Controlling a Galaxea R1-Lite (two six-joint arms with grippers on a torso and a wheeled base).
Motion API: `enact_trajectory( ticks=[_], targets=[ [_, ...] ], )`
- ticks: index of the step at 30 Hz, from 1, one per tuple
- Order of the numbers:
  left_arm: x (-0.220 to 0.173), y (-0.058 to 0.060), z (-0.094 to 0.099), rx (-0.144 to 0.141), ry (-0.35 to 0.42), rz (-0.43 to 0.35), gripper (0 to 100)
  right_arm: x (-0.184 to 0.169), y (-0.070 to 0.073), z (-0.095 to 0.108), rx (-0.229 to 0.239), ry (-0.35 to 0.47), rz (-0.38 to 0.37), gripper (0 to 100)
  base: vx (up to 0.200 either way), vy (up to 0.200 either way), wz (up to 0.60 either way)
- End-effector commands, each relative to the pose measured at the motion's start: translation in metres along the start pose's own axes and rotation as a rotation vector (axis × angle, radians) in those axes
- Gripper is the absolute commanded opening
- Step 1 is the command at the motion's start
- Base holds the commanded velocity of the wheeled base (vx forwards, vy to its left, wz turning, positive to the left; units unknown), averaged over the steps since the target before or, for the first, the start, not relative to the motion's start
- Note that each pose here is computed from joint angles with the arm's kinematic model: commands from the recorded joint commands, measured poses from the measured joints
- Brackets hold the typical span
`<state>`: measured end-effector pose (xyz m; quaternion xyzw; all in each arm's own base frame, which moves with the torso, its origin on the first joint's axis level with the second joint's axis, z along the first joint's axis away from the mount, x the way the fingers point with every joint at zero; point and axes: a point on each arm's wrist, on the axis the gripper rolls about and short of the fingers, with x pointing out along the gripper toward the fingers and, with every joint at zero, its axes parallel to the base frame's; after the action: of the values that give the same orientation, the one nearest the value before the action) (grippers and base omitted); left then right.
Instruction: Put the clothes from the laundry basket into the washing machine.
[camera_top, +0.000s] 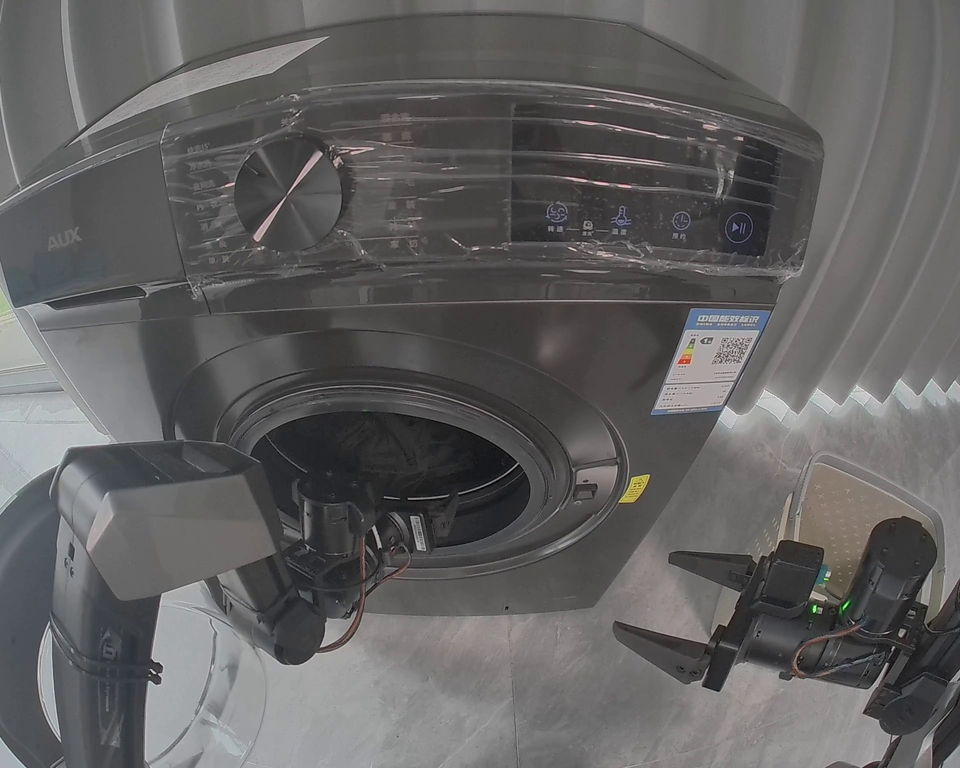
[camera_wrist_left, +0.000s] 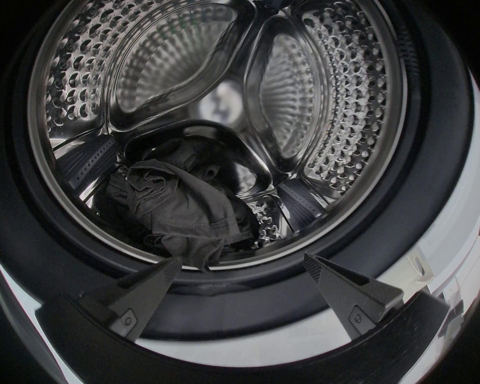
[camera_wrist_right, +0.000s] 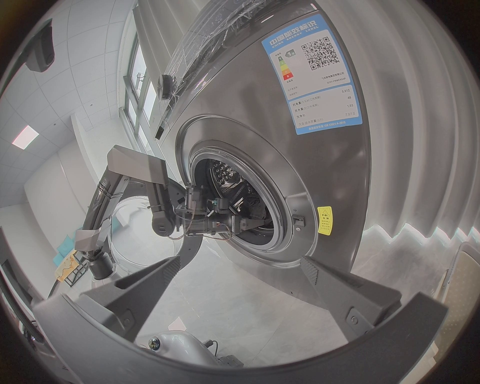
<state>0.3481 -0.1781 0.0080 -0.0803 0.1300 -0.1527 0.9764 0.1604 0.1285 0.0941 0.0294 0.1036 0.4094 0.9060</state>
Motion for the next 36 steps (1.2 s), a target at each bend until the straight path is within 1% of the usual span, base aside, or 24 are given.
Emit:
enact_trajectory(
  ticks=[1,2,5,6,7,8,9,10,11,12,15,16,18,19,23,25,27,30,31,33,34,35,36],
  targets=[
    [-0.036,-0.008,0.011,0.001,-0.024,-0.036,100,0.000,0.000,0.000,0.000,0.001,0.000,100,0.000,0.000,0.00],
    [-0.049,-0.012,0.011,0.005,-0.020,-0.054,100,0.000,0.000,0.000,0.000,0.001,0.001,100,0.000,0.000,0.00],
    [-0.076,-0.018,0.012,0.012,-0.014,-0.091,100,0.000,0.000,0.000,0.000,-0.001,0.000,100,0.000,0.000,0.00],
    [-0.087,-0.022,0.014,0.014,-0.017,-0.118,100,0.000,0.000,0.000,0.000,-0.001,0.000,100,0.000,0.000,0.00],
    [-0.096,-0.024,0.015,0.016,-0.017,-0.137,100,0.000,0.000,0.000,0.000,-0.001,0.000,100,0.000,0.000,0.00],
    [-0.097,-0.025,0.015,0.016,-0.016,-0.138,100,0.000,0.000,0.000,0.000,-0.001,0.000,100,0.000,0.000,0.00],
    [-0.115,-0.028,0.022,0.020,-0.021,-0.164,100,-0.001,0.000,0.000,0.000,-0.001,-0.003,100,0.000,0.000,0.00],
    [-0.123,-0.030,0.026,0.019,-0.028,-0.179,100,-0.003,-0.001,0.000,-0.001,-0.002,-0.006,100,0.000,0.000,0.00],
    [-0.136,-0.035,0.033,0.016,-0.047,-0.207,100,-0.006,-0.001,0.003,-0.004,-0.016,-0.011,100,0.000,0.000,0.00],
    [-0.146,-0.039,0.039,0.008,-0.068,-0.232,100,-0.008,-0.001,0.007,-0.009,-0.039,-0.013,100,0.000,0.000,0.00],
    [-0.168,-0.045,0.055,-0.004,-0.125,-0.277,100,-0.017,0.001,0.017,-0.025,-0.098,-0.013,100,0.000,0.000,0.00],
    [-0.171,-0.046,0.056,-0.005,-0.133,-0.283,100,-0.018,0.001,0.018,-0.026,-0.104,-0.013,100,0.000,0.000,0.00],
    [-0.190,-0.051,0.065,-0.014,-0.172,-0.325,100,-0.026,0.004,0.025,-0.036,-0.147,-0.010,100,0.000,0.000,0.00],
    [-0.194,-0.052,0.067,-0.016,-0.182,-0.334,100,-0.029,0.005,0.027,-0.038,-0.159,-0.010,100,0.000,0.000,0.00],
    [-0.205,-0.051,0.074,-0.023,-0.213,-0.347,100,-0.039,-0.004,0.039,-0.059,-0.230,-0.067,100,0.000,0.000,0.00],
    [-0.206,-0.049,0.076,-0.028,-0.224,-0.344,100,-0.041,-0.008,0.041,-0.071,-0.242,-0.094,100,0.000,0.000,0.00],
    [-0.206,-0.047,0.081,-0.034,-0.244,-0.332,100,-0.041,-0.009,0.041,-0.075,-0.244,-0.097,100,0.000,0.000,0.00],
    [-0.207,-0.038,0.082,-0.038,-0.250,-0.299,100,-0.041,-0.009,0.041,-0.076,-0.244,-0.097,100,0.000,0.000,0.00],
    [-0.209,-0.037,0.082,-0.042,-0.249,-0.296,100,-0.041,-0.009,0.042,-0.077,-0.245,-0.097,100,0.000,0.000,0.00],
    [-0.214,-0.034,0.080,-0.064,-0.239,-0.294,100,-0.040,-0.009,0.042,-0.078,-0.248,-0.095,100,0.000,0.000,0.00],
    [-0.215,-0.034,0.081,-0.067,-0.243,-0.289,100,-0.040,-0.009,0.042,-0.078,-0.248,-0.095,100,0.000,0.000,0.00],
    [-0.219,-0.031,0.081,-0.079,-0.257,-0.248,100,-0.040,-0.009,0.042,-0.078,-0.248,-0.095,100,0.000,0.000,0.00],
    [-0.220,-0.031,0.084,-0.088,-0.273,-0.226,100,-0.040,-0.009,0.043,-0.079,-0.251,-0.095,100,0.000,0.000,0.00]
  ],
)
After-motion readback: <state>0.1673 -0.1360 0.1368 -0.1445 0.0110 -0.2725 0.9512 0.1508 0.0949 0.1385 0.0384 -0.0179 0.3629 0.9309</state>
